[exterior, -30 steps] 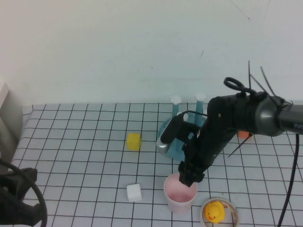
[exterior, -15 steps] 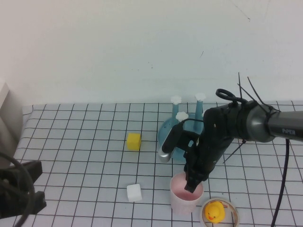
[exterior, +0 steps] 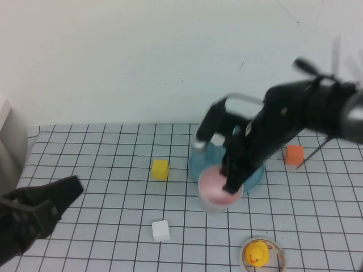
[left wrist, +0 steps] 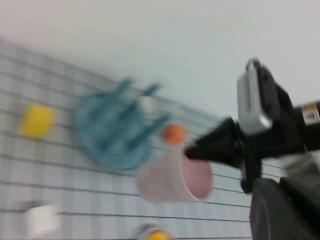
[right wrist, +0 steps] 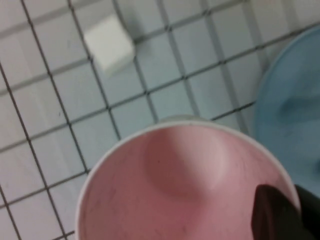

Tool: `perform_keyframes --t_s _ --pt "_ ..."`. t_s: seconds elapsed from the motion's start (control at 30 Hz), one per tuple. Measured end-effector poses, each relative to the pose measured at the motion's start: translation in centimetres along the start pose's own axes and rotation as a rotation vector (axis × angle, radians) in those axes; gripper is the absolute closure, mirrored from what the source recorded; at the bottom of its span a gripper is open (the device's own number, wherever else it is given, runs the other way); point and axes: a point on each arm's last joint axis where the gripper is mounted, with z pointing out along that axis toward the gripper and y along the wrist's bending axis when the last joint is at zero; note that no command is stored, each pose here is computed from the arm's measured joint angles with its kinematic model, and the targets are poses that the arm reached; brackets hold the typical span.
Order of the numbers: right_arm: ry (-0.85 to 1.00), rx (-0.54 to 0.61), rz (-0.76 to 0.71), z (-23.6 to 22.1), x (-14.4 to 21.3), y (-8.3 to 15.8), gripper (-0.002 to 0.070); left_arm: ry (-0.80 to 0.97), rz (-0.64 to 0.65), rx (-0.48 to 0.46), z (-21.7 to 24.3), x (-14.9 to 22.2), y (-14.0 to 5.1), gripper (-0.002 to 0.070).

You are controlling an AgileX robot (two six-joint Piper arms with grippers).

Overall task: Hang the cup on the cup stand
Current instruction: Pick up the cup from the table, then adjust the cup with two arms

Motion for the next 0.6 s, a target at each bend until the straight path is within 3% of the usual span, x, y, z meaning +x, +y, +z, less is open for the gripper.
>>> perform_keyframes --t_s 0.2,0.33,0.43,0.5,0.6 --pt "-0.232 0.162 -0.007 -8.5 -0.5 0.8 0.066 -0.011 0.006 0.217 -0.2 -0.1 -2.0 0.0676" --pt "-0.371 0.256 0.02 -11.7 1.1 2.2 0.066 -0.011 0.059 0.274 -0.3 0.0 -2.5 0.0634" --pt "-0.451 0.317 0.026 -12.4 2.4 3.5 0.066 0.0 0.015 0.285 -0.4 0.0 -2.6 0.0453" --pt "-0.49 0.342 0.018 -12.5 3.2 4.5 0.066 0.017 -0.105 0.274 -0.2 0.0 -2.4 0.0234" --pt "-0.551 0.361 -0.006 -12.5 3.4 6.1 0.066 0.053 -0.292 0.247 0.5 -0.1 -1.9 0.0056"
